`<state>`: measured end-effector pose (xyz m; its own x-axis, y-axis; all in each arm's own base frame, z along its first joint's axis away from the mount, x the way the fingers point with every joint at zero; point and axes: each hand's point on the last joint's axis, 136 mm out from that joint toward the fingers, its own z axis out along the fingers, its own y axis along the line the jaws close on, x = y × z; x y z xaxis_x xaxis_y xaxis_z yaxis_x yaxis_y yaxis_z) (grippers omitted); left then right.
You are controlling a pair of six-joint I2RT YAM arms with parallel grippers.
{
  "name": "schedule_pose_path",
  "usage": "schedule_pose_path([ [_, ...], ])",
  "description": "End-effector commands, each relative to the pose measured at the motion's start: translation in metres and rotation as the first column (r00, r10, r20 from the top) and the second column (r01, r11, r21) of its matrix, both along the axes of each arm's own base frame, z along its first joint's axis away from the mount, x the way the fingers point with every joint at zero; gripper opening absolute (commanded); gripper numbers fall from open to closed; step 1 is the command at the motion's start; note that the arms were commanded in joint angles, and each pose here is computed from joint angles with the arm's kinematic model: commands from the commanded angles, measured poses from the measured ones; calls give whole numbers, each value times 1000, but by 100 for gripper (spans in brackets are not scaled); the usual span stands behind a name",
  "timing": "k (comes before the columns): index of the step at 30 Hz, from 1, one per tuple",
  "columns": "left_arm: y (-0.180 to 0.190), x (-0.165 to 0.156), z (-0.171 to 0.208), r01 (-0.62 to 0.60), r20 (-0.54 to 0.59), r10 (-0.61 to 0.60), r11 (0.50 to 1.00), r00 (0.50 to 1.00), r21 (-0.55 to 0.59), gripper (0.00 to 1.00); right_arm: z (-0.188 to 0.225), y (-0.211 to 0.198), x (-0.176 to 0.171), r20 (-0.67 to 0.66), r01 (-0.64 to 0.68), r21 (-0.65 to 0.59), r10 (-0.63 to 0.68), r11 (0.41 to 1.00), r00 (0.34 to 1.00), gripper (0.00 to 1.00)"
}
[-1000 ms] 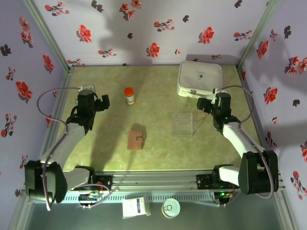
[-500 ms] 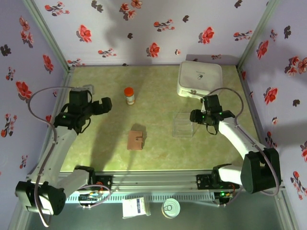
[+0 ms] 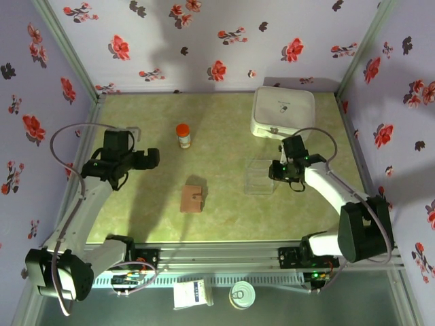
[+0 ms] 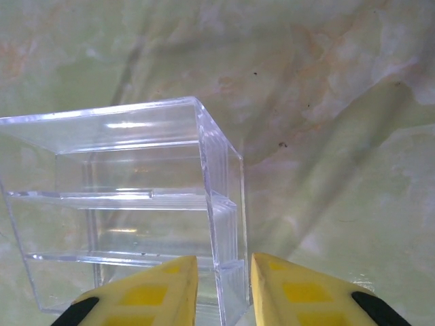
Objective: Take the credit cards out of the card holder
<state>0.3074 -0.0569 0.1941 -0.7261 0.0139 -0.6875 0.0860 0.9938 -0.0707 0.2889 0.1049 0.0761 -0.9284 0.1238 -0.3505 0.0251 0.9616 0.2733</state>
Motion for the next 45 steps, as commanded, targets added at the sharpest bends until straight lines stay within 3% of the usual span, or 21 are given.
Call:
schedule_pose_path([
  [1, 1, 0, -2, 14, -6, -14, 1000, 1000, 23, 100, 5, 1, 9, 9, 1, -27, -1, 1000, 1000, 27],
  [17, 1, 0, -1, 15, -2, -15, 1000, 1000, 25, 100, -12, 6, 16, -35, -4, -38, 3, 999, 999, 17],
  [29, 0, 1, -2, 11, -2, -11, 1000, 1000, 19, 100, 8, 19, 27, 1, -15, -59, 15, 998, 1000, 8],
  [45, -3, 2, -3, 17, -9, -17, 1000, 1000, -3, 100, 26, 101, 116, 43, -70, -120, 75, 990, 996, 5],
])
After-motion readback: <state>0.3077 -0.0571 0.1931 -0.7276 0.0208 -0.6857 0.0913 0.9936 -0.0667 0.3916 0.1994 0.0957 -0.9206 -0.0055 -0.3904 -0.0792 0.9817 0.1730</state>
